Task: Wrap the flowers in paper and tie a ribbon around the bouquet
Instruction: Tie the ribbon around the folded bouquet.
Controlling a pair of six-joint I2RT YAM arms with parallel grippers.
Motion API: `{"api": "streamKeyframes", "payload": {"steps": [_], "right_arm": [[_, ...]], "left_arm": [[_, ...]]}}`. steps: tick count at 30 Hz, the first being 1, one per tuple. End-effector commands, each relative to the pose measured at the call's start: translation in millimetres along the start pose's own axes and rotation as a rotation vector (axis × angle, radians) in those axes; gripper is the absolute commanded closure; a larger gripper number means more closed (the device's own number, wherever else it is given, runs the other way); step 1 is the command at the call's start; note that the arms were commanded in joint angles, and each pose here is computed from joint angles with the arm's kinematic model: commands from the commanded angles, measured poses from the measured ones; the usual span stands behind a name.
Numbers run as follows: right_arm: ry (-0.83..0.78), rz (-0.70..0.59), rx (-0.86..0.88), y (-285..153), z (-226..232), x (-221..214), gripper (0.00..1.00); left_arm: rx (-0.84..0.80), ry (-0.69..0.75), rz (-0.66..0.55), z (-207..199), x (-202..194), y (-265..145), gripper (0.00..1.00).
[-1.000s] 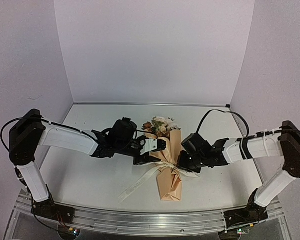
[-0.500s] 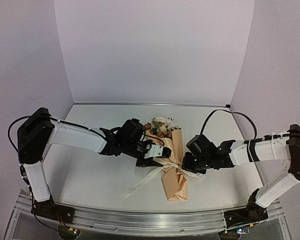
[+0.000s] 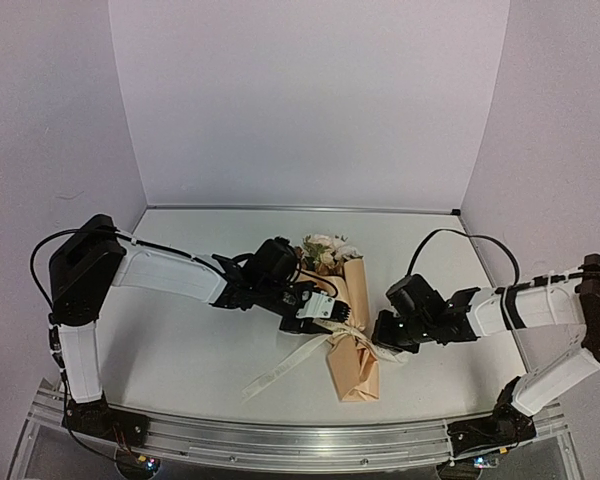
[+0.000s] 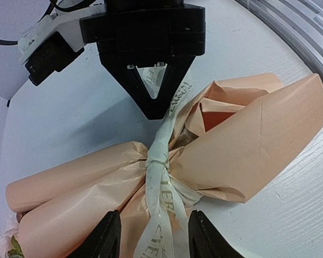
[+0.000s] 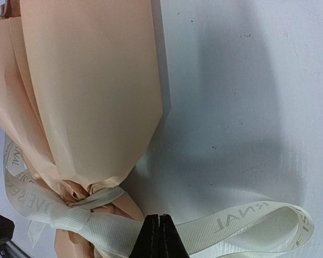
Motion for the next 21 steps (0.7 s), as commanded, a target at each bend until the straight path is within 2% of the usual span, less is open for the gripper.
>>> {"api": "streamKeyframes", "payload": {"steps": [1,21], "right_arm": [[-0.051,-0.026,0.118,-11,21,10,1.0],[-0.072,0.022,0.138,-23,6,-15,1.0]], "left_arm": [[-0.044,0.055,-0.014,5,13,11,0.56],[-0.068,0.178,0.024,-15,14,44,0.55]]}}
Point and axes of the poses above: each gripper's point midway between its finger pads, its own y axis out along the fingers, its own z axis along the line the jaws close on, x = y × z, the point moved 1 cm from there along -y, back along the fingers, and after that the axes turned 12 degrees about -y, right-handed, at the moved point
